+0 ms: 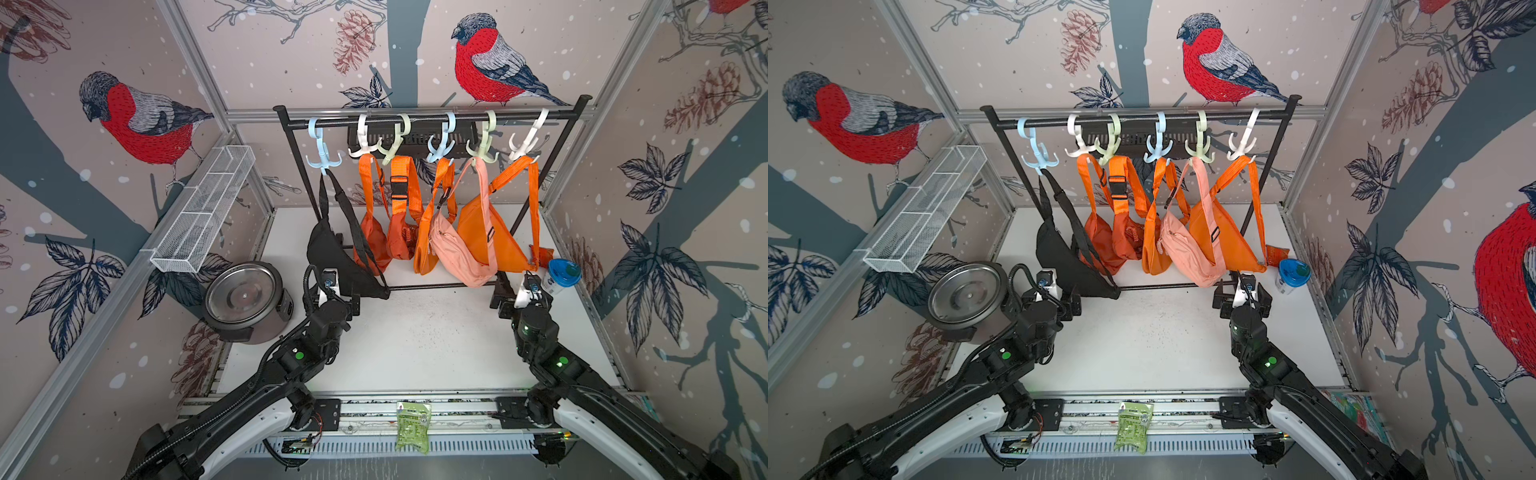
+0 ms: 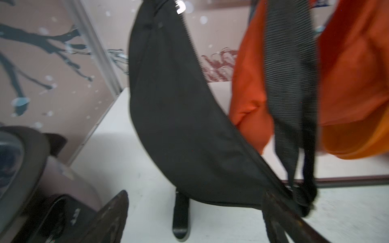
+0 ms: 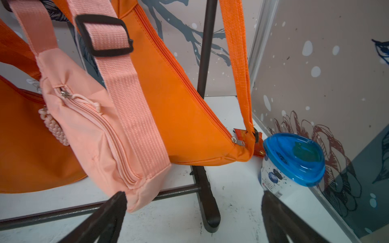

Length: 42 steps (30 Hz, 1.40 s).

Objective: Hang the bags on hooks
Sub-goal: Reset both arms

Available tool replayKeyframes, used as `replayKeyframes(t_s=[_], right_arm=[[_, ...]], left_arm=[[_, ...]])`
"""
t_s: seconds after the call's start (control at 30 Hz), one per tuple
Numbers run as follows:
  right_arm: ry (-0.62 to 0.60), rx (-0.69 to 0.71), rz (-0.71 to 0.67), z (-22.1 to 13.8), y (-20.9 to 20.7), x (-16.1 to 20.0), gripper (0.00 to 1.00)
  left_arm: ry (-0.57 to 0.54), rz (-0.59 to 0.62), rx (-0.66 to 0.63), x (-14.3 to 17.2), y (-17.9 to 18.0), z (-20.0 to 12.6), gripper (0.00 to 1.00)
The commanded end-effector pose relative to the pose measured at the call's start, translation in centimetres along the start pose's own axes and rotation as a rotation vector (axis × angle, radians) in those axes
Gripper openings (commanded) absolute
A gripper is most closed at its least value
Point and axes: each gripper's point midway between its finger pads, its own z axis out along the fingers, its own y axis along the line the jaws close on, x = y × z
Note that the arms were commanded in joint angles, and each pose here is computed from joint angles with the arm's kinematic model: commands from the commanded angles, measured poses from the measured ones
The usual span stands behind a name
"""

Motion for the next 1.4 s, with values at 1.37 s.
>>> replayKeyframes(t_s=[1.37], right_arm=[[-0.128,0.302,0.153,3.0,-8.3,2.8,0.99]], left_arm=[[-0.163,-0.283,-0.489,4.8,12.2,0.9,0.96]])
